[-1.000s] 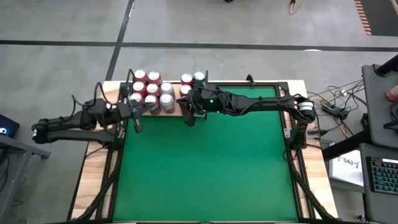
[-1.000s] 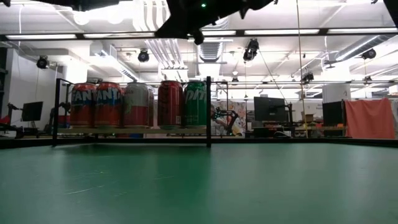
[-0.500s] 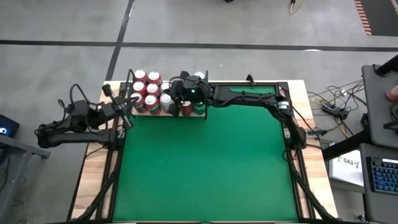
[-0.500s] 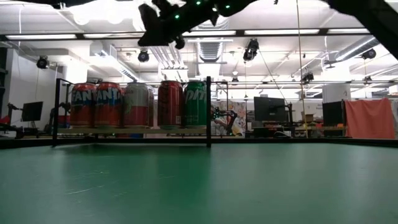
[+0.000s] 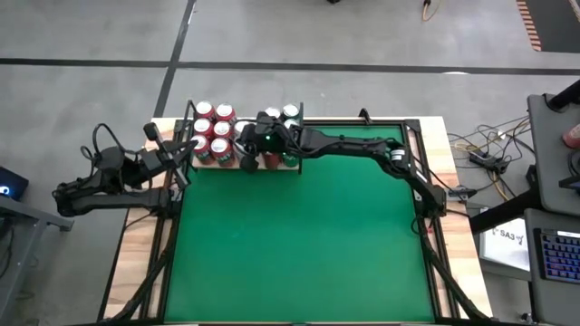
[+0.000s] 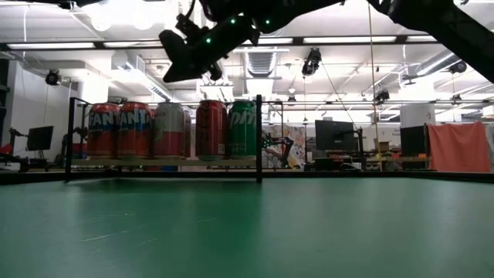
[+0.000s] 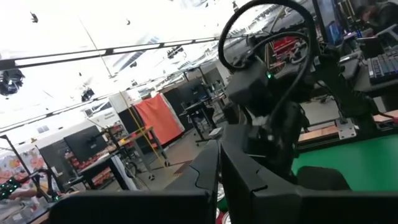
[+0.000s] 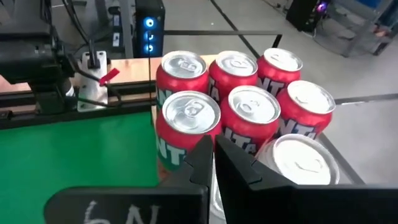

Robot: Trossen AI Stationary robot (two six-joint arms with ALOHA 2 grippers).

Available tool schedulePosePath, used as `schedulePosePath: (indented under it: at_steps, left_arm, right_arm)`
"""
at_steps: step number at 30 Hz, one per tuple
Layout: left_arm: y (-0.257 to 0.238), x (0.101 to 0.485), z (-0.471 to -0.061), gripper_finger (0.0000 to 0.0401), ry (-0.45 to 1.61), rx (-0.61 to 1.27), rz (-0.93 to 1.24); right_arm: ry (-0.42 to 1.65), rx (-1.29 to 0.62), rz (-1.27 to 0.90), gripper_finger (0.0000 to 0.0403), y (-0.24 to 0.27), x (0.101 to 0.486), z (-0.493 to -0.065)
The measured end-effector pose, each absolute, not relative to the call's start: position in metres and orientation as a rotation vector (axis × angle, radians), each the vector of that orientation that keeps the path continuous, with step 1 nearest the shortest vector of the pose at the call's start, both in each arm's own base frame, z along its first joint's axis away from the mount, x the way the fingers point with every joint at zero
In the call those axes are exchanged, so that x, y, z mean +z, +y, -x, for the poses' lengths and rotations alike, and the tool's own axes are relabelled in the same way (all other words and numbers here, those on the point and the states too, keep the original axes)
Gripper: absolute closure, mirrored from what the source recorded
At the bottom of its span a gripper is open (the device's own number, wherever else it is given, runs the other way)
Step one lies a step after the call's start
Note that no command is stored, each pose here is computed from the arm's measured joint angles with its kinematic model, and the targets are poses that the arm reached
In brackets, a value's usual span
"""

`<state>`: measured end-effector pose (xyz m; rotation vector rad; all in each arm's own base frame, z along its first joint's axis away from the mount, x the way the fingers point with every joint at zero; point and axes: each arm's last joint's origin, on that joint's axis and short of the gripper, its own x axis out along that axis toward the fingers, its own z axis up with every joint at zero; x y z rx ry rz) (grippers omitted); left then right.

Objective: Place canned beverage on shelf
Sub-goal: Adjust the soda cans on the shelf

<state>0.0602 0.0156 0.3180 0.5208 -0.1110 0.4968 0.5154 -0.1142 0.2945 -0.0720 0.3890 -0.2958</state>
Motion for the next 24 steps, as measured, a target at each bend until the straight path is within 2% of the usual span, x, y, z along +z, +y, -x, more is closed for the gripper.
schedulePosePath:
  at_steps: [11,24]
  left_arm:
    - [0.016,0.318,-0.061,0.0401,-0.112,0.496,-0.517]
    - [0.016,0.317,-0.064,0.0401,-0.098,0.492,-0.518]
  right_arm:
    - [0.462,-0.330,0.060,0.0394,-0.117,0.265,-0.523]
    - [0.519,-0.343,0.076,0.0394,-0.118,0.259,-0.522]
